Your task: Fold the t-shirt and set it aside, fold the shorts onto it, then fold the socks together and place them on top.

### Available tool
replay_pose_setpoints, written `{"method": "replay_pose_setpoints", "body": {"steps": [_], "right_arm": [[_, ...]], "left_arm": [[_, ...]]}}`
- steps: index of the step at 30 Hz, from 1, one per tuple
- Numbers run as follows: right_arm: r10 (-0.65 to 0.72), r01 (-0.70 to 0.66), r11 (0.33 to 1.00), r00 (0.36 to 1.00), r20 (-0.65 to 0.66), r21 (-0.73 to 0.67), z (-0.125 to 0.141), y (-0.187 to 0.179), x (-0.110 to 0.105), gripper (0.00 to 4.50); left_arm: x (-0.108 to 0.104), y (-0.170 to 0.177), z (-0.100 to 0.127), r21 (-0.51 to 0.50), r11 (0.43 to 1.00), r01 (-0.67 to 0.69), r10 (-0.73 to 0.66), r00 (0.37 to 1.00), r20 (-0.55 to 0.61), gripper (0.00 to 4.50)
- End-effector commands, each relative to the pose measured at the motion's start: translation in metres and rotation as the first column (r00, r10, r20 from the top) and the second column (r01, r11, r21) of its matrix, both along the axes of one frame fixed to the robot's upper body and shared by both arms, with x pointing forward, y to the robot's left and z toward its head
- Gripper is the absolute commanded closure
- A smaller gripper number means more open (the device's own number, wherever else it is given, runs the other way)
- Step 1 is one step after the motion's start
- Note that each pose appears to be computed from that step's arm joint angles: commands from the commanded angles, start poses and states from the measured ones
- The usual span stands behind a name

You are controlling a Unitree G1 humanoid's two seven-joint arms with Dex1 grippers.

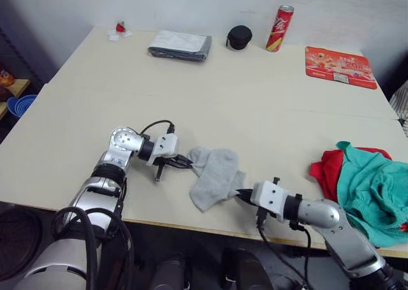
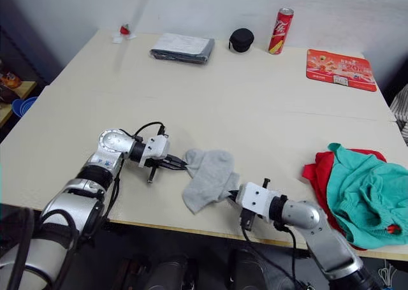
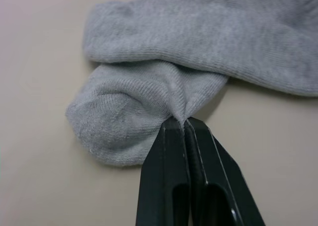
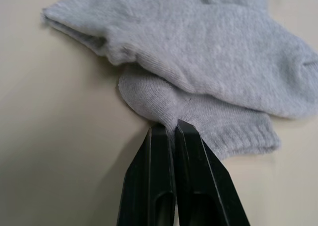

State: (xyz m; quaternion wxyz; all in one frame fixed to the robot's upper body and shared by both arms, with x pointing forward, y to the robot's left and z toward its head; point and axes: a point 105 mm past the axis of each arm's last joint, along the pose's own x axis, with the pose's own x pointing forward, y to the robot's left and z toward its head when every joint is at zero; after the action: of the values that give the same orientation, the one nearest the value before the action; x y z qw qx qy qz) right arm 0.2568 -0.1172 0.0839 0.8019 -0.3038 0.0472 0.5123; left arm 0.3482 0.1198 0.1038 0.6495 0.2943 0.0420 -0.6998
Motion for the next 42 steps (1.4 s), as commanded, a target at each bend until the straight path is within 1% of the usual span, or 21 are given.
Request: {"method": "replay_pose_setpoints", "body": {"steps": [1, 5, 10, 14, 16, 17, 19, 22, 25, 26, 27, 30, 31, 32, 34, 36, 37, 39, 42], "right_arm": [[0.07, -0.07, 0.998, 0.997, -0.013, -0.005, 0.004, -0.015, 0.005, 4.5], [0.094, -0.094, 0.995, 0.995, 0.017, -0.028, 0.004, -0.028, 0.023, 4.5], [0.122, -0.119, 0.991, 0.991, 0.048, -0.057, 0.002, -0.037, 0.038, 4.5], [0.108, -0.105, 0.993, 0.993, 0.046, -0.056, 0.001, -0.042, 0.046, 4.5], [0.107, -0.106, 0.994, 0.994, 0.027, -0.037, 0.002, -0.044, 0.045, 4.5], [0.111, -0.111, 0.994, 0.994, 0.002, -0.016, 0.003, -0.045, 0.042, 4.13], [0.096, -0.095, 0.995, 0.995, 0.025, -0.018, 0.008, -0.049, 0.04, 3.79], [0.07, -0.069, 0.998, 0.997, 0.028, -0.013, 0.016, -0.06, 0.031, 2.79], [0.037, -0.036, 0.999, 0.999, -0.012, 0.018, 0.027, -0.073, 0.013, 1.73], [0.029, -0.027, 0.999, 0.999, -0.043, 0.042, 0.031, -0.075, 0.004, 1.46], [0.013, -0.007, 0.997, 0.996, -0.086, 0.072, 0.035, -0.078, -0.006, 1.04], [-0.048, 0.091, 0.977, 0.975, -0.217, 0.194, 0.045, -0.076, -0.03, 0.01], [-0.067, 0.136, 0.962, 0.959, -0.277, 0.236, 0.046, -0.073, -0.037, 0.0], [-0.086, 0.187, 0.943, 0.936, -0.34, 0.274, 0.047, -0.069, -0.044, 0.0], [-0.11, 0.295, 0.9, 0.865, -0.49, 0.32, 0.041, -0.055, -0.06, 0.0], [-0.141, 0.399, 0.864, 0.776, -0.614, 0.306, 0.029, -0.04, -0.072, 0.0], [-0.151, 0.439, 0.85, 0.733, -0.663, 0.292, 0.023, -0.032, -0.077, 0.0], [-0.173, 0.496, 0.829, 0.666, -0.725, 0.258, 0.012, -0.018, -0.084, 0.0], [-0.176, 0.557, 0.787, 0.614, -0.77, 0.264, 0.006, -0.002, -0.083, 0.0]], "left_arm": [[-0.019, 0.013, -0.006, 0.005, 1.0, 0.01, -0.01, 0.999, -0.034, 4.47], [-0.043, 0.02, 0.001, -0.054, 0.995, -0.082, 0.081, 0.996, -0.035, 4.47], [-0.078, 0.021, 0.001, -0.068, 0.984, -0.162, 0.159, 0.986, -0.048, 4.47], [-0.087, 0.019, -0.003, -0.086, 0.97, -0.229, 0.222, 0.972, -0.079, 4.47], [-0.089, 0.018, -0.005, -0.091, 0.965, -0.245, 0.234, 0.966, -0.11, 4.47], [-0.09, 0.018, -0.006, -0.093, 0.962, -0.256, 0.243, 0.961, -0.128, 4.14], [-0.09, 0.018, -0.002, -0.109, 0.957, -0.268, 0.25, 0.956, -0.153, 3.84], [-0.092, 0.02, 0.006, -0.129, 0.962, -0.243, 0.221, 0.962, -0.163, 2.88], [-0.103, 0.032, 0.013, -0.101, 0.976, -0.191, 0.162, 0.956, -0.246, 1.89], [-0.106, 0.037, 0.014, -0.084, 0.98, -0.178, 0.148, 0.948, -0.283, 1.63], [-0.107, 0.041, 0.018, -0.074, 0.982, -0.176, 0.142, 0.931, -0.336, 1.26], [-0.098, 0.044, 0.032, -0.089, 0.969, -0.228, 0.166, 0.88, -0.446, 0.26], [-0.093, 0.044, 0.035, -0.094, 0.963, -0.252, 0.181, 0.865, -0.467, 0.04], [-0.085, 0.043, 0.038, -0.1, 0.955, -0.278, 0.199, 0.856, -0.478, 0.04], [-0.066, 0.038, 0.043, -0.105, 0.936, -0.336, 0.236, 0.821, -0.519, 0.04], [-0.049, 0.028, 0.045, -0.101, 0.926, -0.365, 0.25, 0.789, -0.561, 0.04], [-0.041, 0.022, 0.043, -0.069, 0.925, -0.374, 0.272, 0.778, -0.567, 0.04], [-0.024, 0.009, 0.038, -0.035, 0.921, -0.387, 0.301, 0.766, -0.568, 0.04], [-0.002, -0.01, 0.036, -0.04, 0.917, -0.397, 0.308, 0.769, -0.56, 0.04]]}}
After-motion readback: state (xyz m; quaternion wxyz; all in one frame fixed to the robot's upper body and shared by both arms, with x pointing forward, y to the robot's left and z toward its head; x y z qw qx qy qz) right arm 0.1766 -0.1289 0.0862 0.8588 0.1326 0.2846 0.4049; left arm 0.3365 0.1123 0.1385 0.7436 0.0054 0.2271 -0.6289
